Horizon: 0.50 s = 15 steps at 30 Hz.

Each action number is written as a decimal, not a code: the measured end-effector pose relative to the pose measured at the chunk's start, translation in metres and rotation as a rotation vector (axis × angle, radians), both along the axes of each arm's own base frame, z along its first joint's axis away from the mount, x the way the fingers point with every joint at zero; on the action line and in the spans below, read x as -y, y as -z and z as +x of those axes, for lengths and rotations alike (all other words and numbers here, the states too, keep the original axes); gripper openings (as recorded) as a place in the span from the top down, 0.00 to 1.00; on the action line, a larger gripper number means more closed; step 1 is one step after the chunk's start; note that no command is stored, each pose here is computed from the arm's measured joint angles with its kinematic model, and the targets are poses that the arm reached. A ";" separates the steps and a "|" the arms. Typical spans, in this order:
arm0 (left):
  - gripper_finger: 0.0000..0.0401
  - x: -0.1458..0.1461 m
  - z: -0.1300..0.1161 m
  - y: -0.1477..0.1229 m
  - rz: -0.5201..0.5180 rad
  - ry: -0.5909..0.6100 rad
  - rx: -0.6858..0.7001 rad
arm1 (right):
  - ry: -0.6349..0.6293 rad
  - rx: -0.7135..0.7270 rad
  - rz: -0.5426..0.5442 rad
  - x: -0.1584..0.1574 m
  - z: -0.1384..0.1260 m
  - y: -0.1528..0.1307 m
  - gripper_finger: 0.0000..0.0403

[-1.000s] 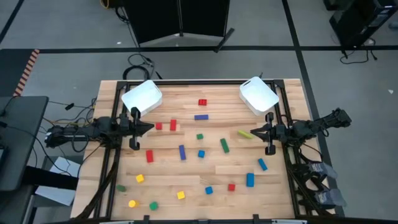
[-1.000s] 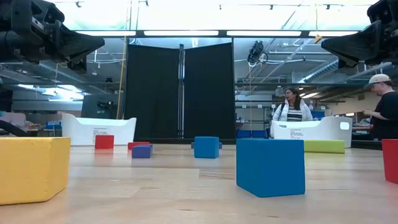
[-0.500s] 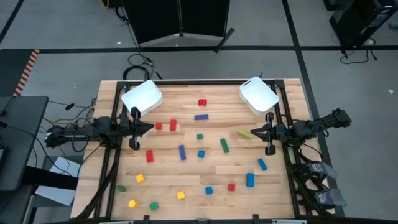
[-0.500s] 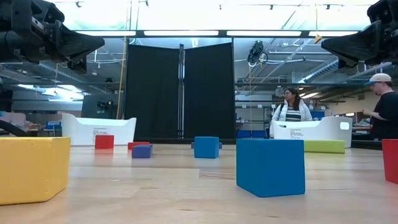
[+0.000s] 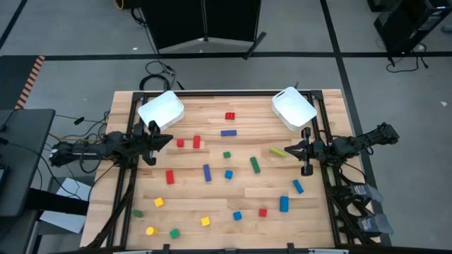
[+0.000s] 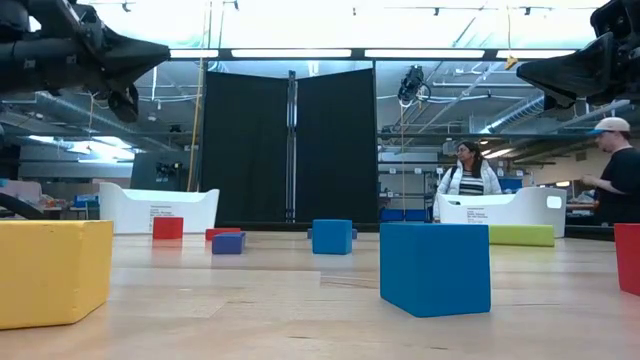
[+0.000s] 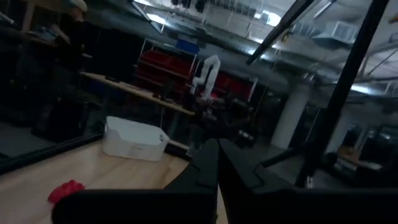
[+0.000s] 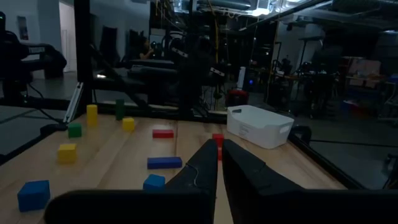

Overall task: Sort blocks by size
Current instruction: Put the small red block into the right white bin

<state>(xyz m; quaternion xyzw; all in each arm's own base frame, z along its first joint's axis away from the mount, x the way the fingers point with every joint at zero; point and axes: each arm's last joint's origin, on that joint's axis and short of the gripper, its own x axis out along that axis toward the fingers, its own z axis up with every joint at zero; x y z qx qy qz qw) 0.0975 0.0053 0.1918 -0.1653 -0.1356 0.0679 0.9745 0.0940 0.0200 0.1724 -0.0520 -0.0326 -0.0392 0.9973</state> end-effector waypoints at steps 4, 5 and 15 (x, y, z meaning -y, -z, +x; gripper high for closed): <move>0.96 -0.002 0.008 -0.002 0.010 -0.079 -0.177 | 0.000 0.000 0.000 0.000 0.000 0.000 0.91; 0.94 -0.003 0.010 -0.003 0.007 -0.106 -0.245 | 0.000 0.001 -0.001 0.000 0.000 0.000 0.91; 0.57 -0.014 0.051 -0.027 0.105 -0.221 -1.123 | 0.000 0.146 0.053 0.001 -0.002 -0.014 0.91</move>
